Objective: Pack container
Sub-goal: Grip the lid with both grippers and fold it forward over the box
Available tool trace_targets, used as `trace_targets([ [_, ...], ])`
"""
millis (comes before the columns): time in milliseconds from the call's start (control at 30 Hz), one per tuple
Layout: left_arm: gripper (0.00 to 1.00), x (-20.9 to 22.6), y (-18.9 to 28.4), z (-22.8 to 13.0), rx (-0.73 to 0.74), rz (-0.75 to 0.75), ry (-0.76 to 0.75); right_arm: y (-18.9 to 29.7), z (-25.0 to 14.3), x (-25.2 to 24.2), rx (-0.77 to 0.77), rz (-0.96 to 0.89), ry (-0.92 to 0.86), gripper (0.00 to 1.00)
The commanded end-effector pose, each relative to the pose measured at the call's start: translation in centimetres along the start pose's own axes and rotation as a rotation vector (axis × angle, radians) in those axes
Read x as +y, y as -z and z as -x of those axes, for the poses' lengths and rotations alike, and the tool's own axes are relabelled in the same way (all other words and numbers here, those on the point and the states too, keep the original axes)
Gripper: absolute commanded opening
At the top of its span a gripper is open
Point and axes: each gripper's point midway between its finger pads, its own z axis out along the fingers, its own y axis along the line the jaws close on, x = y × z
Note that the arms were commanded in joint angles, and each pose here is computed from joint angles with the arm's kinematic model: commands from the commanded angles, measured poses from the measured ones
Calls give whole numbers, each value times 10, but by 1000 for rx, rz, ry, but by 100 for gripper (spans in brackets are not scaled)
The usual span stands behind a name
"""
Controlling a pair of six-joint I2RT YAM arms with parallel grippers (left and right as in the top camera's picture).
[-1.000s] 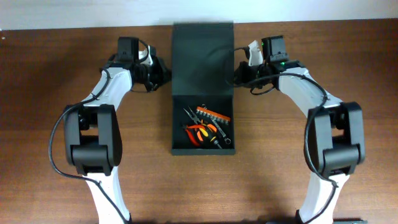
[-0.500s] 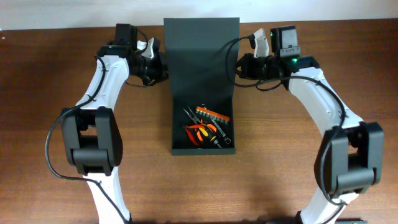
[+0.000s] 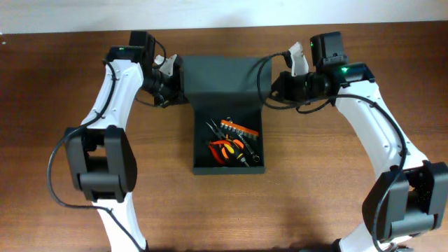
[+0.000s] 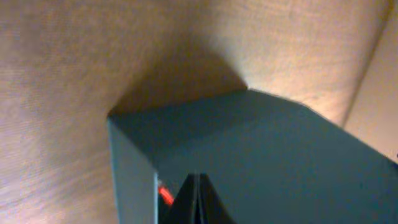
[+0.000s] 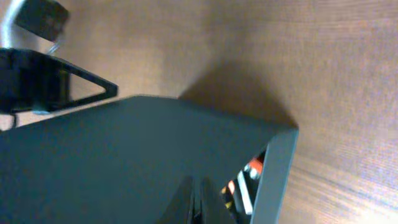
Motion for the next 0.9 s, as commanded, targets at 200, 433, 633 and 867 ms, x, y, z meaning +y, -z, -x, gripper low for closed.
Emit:
trace_targets([
  [200,2,-5,38,-13,-42,121,-96,22,-25,3,52,-85,-1,4],
  [433,2,-6,42,-25,-12,125,-84,33,-41,-7,76,-220,-2,4],
  [633,12,-19,59,-30,-37,123,-166,58,-43,17,22,-199,180,4],
  [867,99,-46,105,-35,-154,145,-238,115,-45,41,-137,-262,339,66],
])
